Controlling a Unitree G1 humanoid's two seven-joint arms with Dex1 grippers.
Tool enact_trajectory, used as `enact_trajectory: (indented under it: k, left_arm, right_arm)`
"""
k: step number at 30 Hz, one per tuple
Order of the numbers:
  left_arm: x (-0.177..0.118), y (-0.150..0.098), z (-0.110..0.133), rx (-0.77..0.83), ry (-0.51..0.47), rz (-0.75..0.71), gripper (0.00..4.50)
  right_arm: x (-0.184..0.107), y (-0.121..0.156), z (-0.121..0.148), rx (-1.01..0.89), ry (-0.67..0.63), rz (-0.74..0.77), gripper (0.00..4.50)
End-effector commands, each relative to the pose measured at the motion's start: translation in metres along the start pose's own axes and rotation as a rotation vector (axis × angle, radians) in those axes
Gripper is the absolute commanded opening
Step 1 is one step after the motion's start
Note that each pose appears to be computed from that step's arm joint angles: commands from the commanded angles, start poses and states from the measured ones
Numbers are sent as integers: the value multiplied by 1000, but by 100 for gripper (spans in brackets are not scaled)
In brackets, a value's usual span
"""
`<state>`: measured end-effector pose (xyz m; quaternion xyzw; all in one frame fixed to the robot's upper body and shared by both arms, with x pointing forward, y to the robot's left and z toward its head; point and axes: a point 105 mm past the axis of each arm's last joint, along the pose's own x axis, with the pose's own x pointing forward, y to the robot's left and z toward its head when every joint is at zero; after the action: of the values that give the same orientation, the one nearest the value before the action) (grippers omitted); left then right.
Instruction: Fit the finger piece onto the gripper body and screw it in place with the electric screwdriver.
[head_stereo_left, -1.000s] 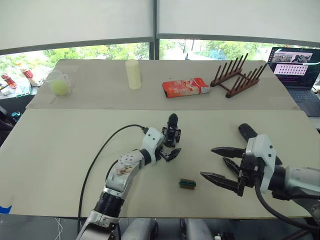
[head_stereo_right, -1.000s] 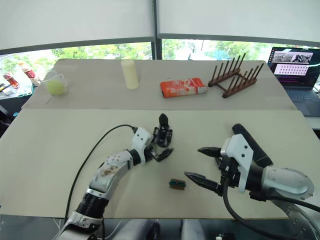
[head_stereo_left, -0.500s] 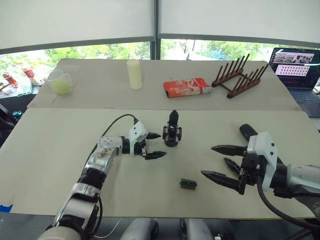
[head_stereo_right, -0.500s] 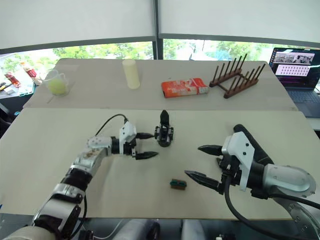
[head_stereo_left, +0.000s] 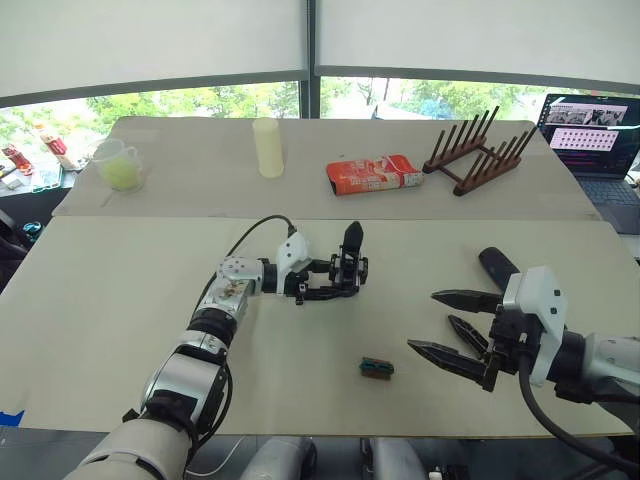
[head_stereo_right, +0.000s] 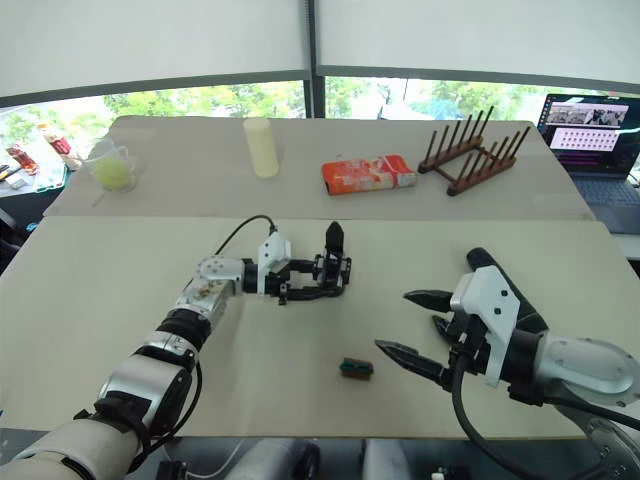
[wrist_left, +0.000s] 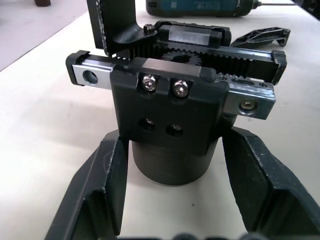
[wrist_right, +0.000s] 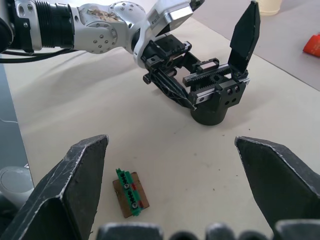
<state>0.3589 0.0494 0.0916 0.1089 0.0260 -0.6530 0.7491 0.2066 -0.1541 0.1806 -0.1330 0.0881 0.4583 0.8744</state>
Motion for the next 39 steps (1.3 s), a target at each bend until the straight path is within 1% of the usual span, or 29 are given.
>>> enact_trajectory:
  k: [1,4,6,10,15,20,22,24,25,28,29,33,37,39]
  left_arm:
    - [4,-11,12,28,-67,-40,228]
    - [8,-25,16,20,-104,-47,228]
    - [12,-34,19,18,-128,-12,228]
    - [18,-44,17,14,-101,39,228]
    - [21,-46,9,-7,-66,96,228]
    - [20,-47,5,-37,-64,122,228]
    - [15,-46,4,-51,-63,122,332]
    - [9,-46,4,-53,-55,113,418]
    - [2,-45,3,-49,-39,111,444]
    - [-29,-40,6,-51,-3,101,444]
    - [-34,-41,8,-56,0,91,444]
    - [-78,-58,44,-33,41,-73,444]
    - [-94,-75,78,10,73,-186,444]
    - [-95,-83,94,26,74,-234,444]
  right_arm:
    - [-2,4,9,-25,-32,-3,450]
    - [-2,4,8,-22,-34,-9,450]
    - [-2,5,7,-18,-35,-14,450]
    - [-3,6,6,-13,-32,-19,450]
    - [-3,4,6,-16,-29,-26,450]
    - [-4,3,5,-21,-21,-33,450]
    - [-5,1,6,-27,-19,-37,450]
    - [-6,0,8,-34,-16,-43,450]
    - [-8,-2,9,-38,-3,-48,450]
    - [-18,-6,12,-41,63,-38,450]
    - [-20,-7,12,-38,80,-35,450]
    - [-41,-40,12,12,295,-75,450]
    - [-51,-62,4,88,505,-90,450]
    - [-51,-74,1,78,548,-114,450]
